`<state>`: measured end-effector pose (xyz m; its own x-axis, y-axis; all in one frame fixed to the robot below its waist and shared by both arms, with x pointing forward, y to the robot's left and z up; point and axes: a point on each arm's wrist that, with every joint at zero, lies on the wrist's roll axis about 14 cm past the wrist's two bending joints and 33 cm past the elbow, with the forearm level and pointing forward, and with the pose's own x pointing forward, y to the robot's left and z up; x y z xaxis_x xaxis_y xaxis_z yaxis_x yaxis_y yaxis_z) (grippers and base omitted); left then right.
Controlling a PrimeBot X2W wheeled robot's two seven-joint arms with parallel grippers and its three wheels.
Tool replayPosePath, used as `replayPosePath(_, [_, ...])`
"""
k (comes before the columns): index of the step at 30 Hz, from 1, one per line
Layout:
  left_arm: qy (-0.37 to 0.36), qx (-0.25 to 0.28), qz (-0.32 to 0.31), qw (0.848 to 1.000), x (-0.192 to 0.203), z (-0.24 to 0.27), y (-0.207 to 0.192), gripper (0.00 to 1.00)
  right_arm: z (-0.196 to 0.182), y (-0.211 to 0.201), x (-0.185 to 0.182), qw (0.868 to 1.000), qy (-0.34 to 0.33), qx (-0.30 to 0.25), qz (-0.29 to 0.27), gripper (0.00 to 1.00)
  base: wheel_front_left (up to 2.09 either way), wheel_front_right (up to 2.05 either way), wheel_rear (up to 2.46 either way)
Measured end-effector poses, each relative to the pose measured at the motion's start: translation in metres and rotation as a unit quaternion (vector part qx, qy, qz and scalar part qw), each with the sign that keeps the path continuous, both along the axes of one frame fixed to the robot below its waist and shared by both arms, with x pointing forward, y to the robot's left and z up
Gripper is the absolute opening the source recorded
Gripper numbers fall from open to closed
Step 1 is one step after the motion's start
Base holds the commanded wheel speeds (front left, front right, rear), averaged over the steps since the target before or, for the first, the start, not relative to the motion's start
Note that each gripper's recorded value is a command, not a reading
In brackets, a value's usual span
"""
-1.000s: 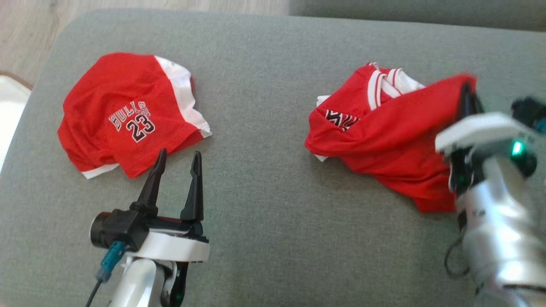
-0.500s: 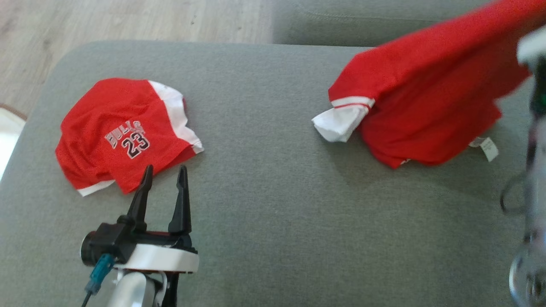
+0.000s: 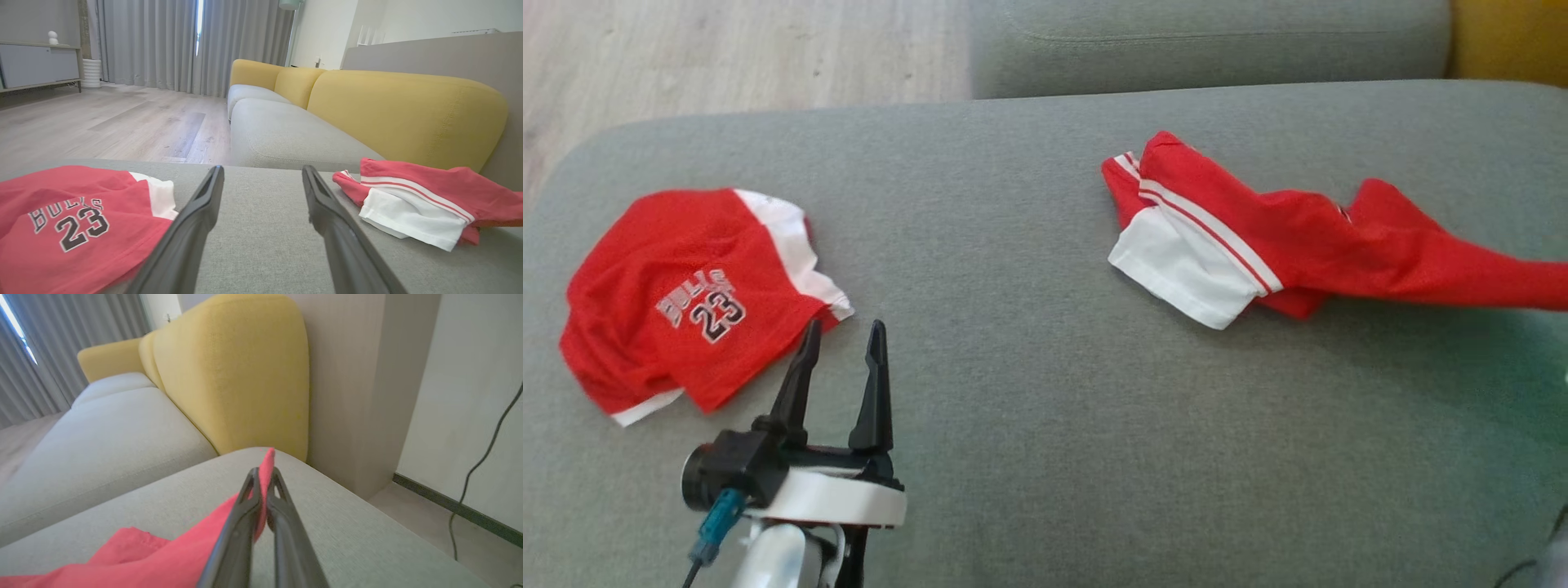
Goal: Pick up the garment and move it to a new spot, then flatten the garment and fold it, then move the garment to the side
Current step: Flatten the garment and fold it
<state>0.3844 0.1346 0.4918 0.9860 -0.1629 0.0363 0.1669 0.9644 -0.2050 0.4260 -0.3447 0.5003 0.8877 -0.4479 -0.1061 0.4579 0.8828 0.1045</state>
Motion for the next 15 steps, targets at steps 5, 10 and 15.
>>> replayPosePath(5, [0.001, -0.001, -0.019, 1.0, 0.003, -0.001, -0.012, 1.0, -0.008, -0.009, -0.019, 0.999, 0.023, -0.018, -0.014, 1.0, 0.0, 0.0, 0.0])
replayPosePath(10, [-0.001, -0.002, -0.026, 1.0, 0.005, 0.0, -0.017, 1.0, 0.014, 0.016, -0.005, 0.998, -0.034, -0.045, 0.031, 1.0, 0.0, 0.0, 0.0])
replayPosePath(15, [-0.005, -0.003, -0.027, 1.0, 0.006, 0.003, -0.018, 1.0, 0.034, 0.072, 0.005, 0.986, -0.098, -0.06, 0.12, 1.0, 0.0, 0.0, 0.0])
